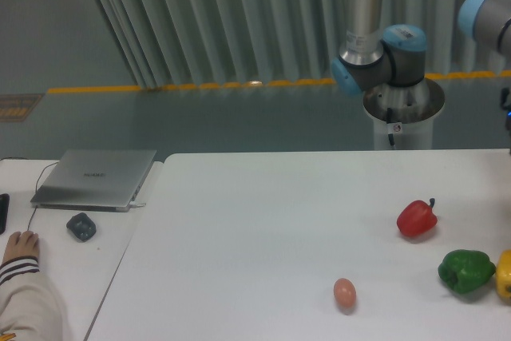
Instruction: Place the triangular bread in the basket
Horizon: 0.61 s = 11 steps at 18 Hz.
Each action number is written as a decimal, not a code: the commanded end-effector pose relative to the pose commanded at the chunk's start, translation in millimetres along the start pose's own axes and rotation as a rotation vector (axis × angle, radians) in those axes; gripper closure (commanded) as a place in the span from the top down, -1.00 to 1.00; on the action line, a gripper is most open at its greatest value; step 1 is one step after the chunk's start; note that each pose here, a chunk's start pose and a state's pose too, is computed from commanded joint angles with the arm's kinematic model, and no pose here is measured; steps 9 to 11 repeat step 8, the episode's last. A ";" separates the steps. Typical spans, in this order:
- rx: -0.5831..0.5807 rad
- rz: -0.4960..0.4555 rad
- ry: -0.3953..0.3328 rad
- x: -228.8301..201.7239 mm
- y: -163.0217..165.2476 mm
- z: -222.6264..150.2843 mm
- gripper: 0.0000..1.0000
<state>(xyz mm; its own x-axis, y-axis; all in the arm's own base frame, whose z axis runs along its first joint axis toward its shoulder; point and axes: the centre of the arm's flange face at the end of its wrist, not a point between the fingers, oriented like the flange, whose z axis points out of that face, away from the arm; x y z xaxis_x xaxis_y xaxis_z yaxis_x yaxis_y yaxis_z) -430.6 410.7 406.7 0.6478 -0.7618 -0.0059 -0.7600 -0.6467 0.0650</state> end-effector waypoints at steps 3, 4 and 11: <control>0.004 0.000 0.002 -1.5 -1.9 2.5 1.00; 0.004 0.003 0.002 -1.6 -2.8 2.4 1.00; 0.007 0.005 0.001 -1.7 -3.1 2.4 1.00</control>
